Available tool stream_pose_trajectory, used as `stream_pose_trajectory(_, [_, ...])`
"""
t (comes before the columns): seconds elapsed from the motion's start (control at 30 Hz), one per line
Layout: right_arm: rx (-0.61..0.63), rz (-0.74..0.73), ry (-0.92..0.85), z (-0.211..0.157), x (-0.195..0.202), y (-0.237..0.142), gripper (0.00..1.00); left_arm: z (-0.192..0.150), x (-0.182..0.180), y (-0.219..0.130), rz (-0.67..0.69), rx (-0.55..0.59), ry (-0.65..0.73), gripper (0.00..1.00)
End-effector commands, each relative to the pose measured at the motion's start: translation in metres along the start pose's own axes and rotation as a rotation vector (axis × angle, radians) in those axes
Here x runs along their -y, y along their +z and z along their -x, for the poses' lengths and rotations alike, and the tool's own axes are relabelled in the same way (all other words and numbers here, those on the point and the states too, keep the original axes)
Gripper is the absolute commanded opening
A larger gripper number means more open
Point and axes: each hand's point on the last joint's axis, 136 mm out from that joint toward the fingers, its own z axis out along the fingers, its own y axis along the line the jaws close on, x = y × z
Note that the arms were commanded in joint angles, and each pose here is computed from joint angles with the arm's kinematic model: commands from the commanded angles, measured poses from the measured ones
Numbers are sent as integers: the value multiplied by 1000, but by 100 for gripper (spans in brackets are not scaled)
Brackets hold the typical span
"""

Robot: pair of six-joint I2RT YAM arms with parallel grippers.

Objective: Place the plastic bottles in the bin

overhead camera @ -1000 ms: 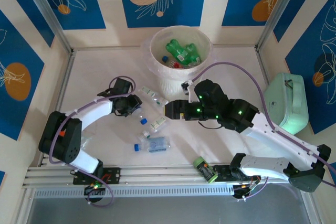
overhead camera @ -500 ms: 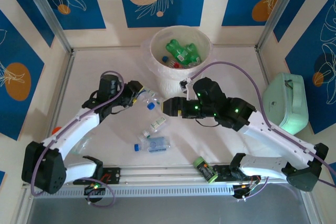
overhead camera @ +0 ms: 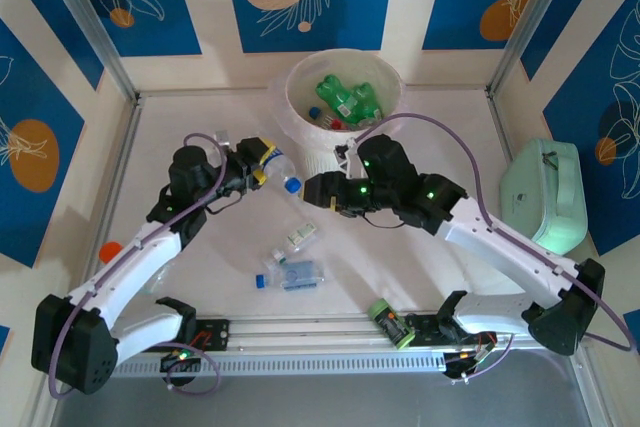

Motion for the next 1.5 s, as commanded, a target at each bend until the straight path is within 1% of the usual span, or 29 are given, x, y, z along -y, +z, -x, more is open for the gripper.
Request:
stream_pose_trajectory(0.0, [-1, 71, -15, 5, -24, -4, 59, -10, 27, -7, -106, -34, 19, 55])
stream_pose_trajectory(0.2, [0, 90, -20, 12, -32, 3, 58, -20, 32, -6, -150, -71, 7, 55])
stream_pose_trajectory(0.37, [-1, 118, -29, 18, -41, 9, 56, -28, 33, -5, -174, -93, 0, 55])
stream_pose_trajectory(0.63, [-4, 108, -18, 22, -36, 18, 53, -35, 31, -4, -210, -113, -26, 55])
stream_pose_trajectory(0.83, [-7, 108, -18, 22, -34, 20, 44, -36, 24, -3, -204, -112, -34, 55])
stream_pose_trajectory(1.0, [-6, 102, -17, 19, -31, 18, 35, -35, 18, -2, -191, -105, -39, 54])
stream_pose_trajectory(1.13, [0, 100, -14, 17, -29, 16, 30, -34, 16, -2, -178, -99, -31, 54])
stream_pose_trajectory(1.23, [1, 100, -17, 16, -29, 14, 25, -34, 13, -2, -168, -95, -26, 55])
stream_pose_trajectory(1.27, [2, 98, -17, 17, -29, 13, 24, -34, 12, -3, -165, -94, -24, 57])
stream_pose_trajectory(1.3, [5, 98, -17, 17, -29, 13, 23, -34, 11, -2, -158, -92, -25, 64])
stream_pose_trajectory(1.43, [13, 93, -24, 18, -31, 10, 21, -33, 7, -4, -141, -80, -14, 100])
stream_pose_trajectory(1.47, [17, 86, -28, 19, -31, 9, 21, -32, 8, -6, -139, -71, 0, 100])
